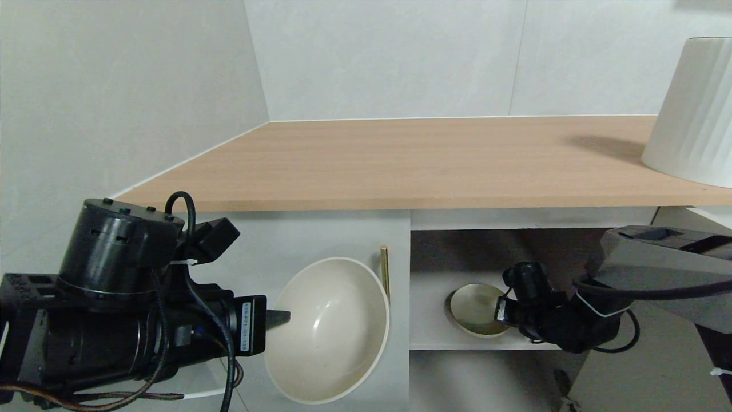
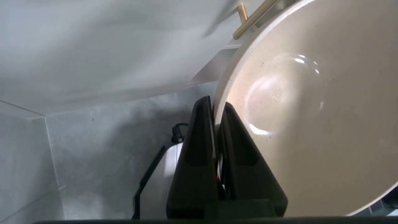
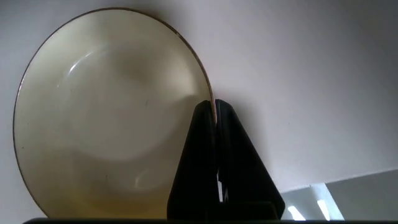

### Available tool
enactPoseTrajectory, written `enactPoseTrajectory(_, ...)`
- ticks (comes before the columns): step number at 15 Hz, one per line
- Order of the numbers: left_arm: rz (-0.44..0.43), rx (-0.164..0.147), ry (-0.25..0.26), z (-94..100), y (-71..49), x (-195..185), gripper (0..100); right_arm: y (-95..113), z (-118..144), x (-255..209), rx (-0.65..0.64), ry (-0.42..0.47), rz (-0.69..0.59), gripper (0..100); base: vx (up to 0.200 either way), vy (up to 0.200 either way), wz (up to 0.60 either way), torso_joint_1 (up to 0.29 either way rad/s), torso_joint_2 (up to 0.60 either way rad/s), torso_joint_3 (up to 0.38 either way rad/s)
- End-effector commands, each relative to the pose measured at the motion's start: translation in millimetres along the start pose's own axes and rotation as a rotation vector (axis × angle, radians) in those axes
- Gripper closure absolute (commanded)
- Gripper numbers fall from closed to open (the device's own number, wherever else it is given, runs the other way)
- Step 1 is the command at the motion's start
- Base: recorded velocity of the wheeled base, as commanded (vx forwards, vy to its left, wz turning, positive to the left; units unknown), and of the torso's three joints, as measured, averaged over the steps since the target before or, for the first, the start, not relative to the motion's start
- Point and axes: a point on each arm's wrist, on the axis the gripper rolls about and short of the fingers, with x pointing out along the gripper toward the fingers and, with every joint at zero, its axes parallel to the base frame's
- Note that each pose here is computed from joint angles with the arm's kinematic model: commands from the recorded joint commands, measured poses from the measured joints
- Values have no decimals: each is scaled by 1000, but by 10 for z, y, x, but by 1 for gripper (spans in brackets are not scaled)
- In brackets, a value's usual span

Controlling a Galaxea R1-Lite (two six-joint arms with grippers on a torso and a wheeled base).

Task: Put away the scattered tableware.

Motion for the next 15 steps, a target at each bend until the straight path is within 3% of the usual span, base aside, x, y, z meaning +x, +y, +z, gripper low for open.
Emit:
enactPoseTrajectory(1,0,-1,0,0,0,1,100,4,2,7,1,-1,1,100,0,0,0,0,0,0)
enactPoseTrajectory(3,1,-1,1,0,1,6,100,4,2,7,1,-2,0,100,0,0,0,0,0,0)
enactPoseTrajectory(4,1,1,1,0,1,6,100,4,2,7,1,-2,0,0,0,0,0,0,0,0)
enactPoseTrajectory(11,1,3,14,-9,-5,40,100,-15,20,-103,-4,6,-3,0,0,0,0,0,0,0)
enactPoseTrajectory(14,4,20,52,-29,-61,178,100,42,91,-772,-62,29,140,0,0,0,0,0,0,0)
enactPoseTrajectory(15,12,26,56,-24,-83,212,100,82,138,-1081,-116,27,244,0,0,0,0,0,0,0)
